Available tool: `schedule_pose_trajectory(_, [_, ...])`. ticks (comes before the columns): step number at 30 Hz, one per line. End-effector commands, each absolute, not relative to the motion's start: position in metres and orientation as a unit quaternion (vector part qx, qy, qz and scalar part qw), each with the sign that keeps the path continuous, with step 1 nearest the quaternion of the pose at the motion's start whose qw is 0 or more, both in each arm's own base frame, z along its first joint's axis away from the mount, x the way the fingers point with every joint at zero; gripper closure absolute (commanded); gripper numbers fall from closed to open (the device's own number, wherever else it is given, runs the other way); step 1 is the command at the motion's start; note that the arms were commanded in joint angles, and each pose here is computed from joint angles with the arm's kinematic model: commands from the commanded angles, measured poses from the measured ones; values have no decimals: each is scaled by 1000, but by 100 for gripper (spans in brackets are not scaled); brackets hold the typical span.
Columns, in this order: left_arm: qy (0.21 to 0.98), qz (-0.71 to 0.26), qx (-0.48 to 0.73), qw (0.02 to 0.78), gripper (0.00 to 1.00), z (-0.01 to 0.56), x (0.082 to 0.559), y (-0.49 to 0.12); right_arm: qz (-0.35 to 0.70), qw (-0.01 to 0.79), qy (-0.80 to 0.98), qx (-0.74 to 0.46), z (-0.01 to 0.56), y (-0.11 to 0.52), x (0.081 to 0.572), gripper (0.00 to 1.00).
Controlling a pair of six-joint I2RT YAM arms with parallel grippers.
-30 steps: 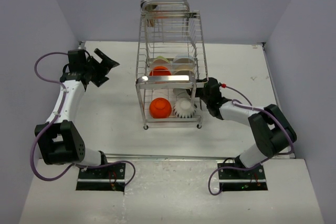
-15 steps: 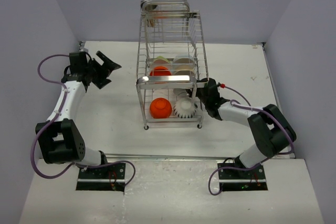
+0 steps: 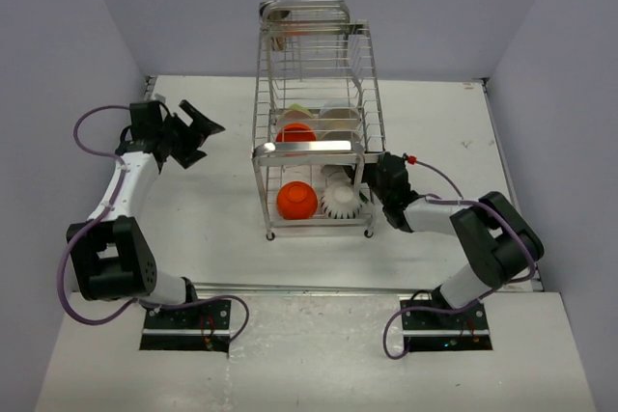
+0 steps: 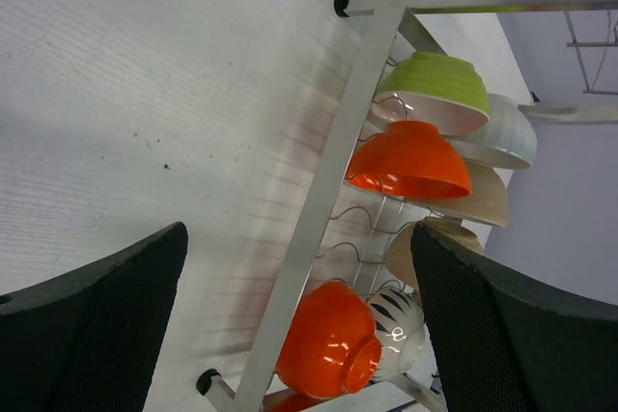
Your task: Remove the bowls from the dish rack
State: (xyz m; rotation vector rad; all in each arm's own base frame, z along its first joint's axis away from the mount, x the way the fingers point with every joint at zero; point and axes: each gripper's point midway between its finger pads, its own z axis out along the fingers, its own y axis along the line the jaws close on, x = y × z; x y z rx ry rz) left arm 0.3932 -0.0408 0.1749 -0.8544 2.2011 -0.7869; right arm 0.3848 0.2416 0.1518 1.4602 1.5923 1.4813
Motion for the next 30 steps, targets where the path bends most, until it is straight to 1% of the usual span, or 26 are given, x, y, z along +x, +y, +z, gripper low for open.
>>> schedule_pose_trajectory(1, [836, -316, -304, 331, 4, 175, 397, -43, 578, 268, 597, 488, 165, 251, 378, 100])
schedule_pose_trajectory(8, [832, -330, -294, 336, 4, 178, 403, -46, 635, 279, 592, 410, 197, 263, 374, 100])
schedule_pose_trajectory(10, [834, -329, -296, 330, 4, 173, 403, -46, 645, 277, 588, 402, 196, 266, 376, 100])
schedule_pose_trajectory(14, [839, -322, -299, 322, 4, 164, 402, -44, 686, 288, 557, 370, 220, 271, 377, 100])
schedule_pose_trajectory(22, [842, -326, -296, 312, 5, 152, 405, -46, 703, 309, 561, 309, 238, 280, 377, 100])
schedule_pose_trajectory(30, [841, -340, -284, 312, 7, 151, 411, -50, 700, 328, 566, 287, 250, 272, 377, 100])
